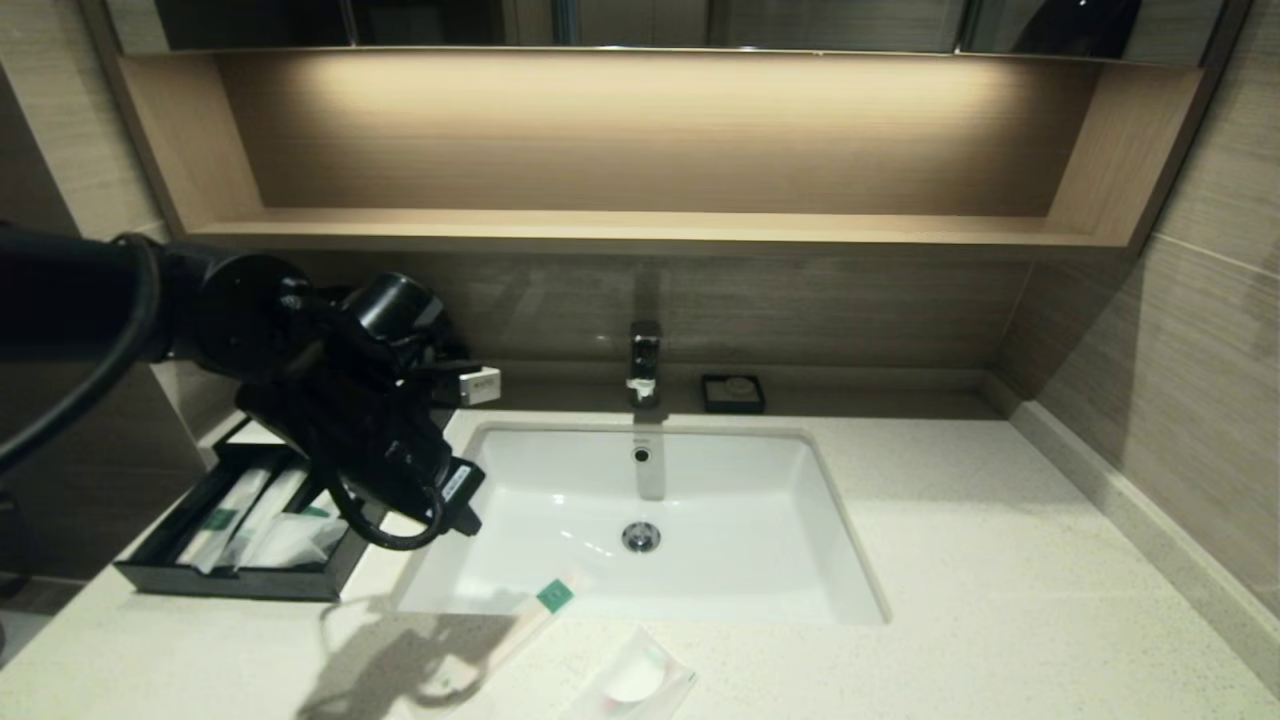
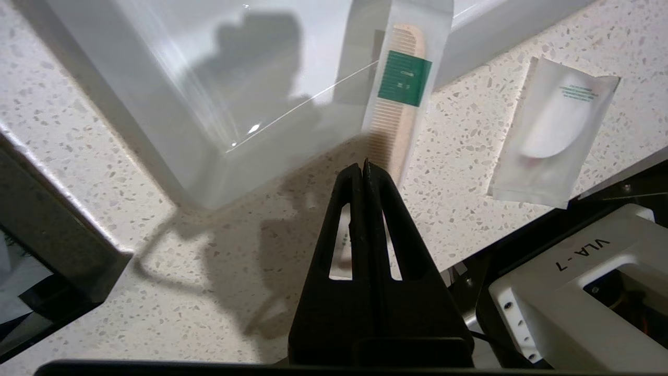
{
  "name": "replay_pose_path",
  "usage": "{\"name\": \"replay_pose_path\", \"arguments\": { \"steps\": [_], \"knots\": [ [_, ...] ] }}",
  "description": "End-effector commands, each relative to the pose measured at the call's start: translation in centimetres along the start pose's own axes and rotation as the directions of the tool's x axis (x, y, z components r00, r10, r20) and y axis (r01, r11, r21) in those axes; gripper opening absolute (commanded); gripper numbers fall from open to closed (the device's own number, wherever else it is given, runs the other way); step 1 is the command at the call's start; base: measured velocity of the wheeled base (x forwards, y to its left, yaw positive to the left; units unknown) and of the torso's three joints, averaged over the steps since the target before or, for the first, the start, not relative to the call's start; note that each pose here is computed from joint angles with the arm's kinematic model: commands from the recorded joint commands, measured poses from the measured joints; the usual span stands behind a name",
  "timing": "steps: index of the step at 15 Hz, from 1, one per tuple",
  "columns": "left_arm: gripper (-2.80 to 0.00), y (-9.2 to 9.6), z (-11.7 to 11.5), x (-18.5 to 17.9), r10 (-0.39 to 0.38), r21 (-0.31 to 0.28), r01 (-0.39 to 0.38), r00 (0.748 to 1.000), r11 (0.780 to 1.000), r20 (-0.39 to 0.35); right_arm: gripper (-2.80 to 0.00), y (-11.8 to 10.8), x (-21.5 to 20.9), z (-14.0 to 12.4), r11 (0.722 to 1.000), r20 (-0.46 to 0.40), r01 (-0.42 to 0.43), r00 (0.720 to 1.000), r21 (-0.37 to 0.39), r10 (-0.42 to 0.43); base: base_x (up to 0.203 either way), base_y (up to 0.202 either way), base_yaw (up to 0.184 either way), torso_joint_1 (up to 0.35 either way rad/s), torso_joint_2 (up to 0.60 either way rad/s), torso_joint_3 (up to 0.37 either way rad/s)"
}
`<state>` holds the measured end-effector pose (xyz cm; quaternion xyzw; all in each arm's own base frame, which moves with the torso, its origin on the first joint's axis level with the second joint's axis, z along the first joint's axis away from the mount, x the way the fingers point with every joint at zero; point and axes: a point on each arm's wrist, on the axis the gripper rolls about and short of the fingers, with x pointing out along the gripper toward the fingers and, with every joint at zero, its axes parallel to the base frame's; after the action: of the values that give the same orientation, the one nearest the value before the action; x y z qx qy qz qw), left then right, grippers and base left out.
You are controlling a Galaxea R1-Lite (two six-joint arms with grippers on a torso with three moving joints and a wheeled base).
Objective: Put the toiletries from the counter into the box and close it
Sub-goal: Pick up the bathroom toiletry
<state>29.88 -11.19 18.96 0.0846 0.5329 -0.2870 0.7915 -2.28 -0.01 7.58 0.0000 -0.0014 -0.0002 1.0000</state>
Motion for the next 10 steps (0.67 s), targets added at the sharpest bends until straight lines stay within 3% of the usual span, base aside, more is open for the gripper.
{"name": "replay_pose_path", "arguments": {
  "steps": [1,10],
  "knots": [
    [-2.80,-1.3,0.1,0.8,-0.022,0.035,0.023,0.999,0.999,-0.026,-2.80,0.0,0.0,0.0,1.000,-0.001,0.000,1.000,0.000,0.000,0.000,0.000,0.000,0.000,0.00,0.000],
    [-2.80,-3.9,0.4,3.3,-0.059,0.091,0.068,0.994,0.994,-0.092,-2.80,0.0,0.0,0.0,1.000,-0.001,0.000,1.000,0.000,0.000,0.000,0.000,0.000,0.000,0.00,0.000]
  ]
}}
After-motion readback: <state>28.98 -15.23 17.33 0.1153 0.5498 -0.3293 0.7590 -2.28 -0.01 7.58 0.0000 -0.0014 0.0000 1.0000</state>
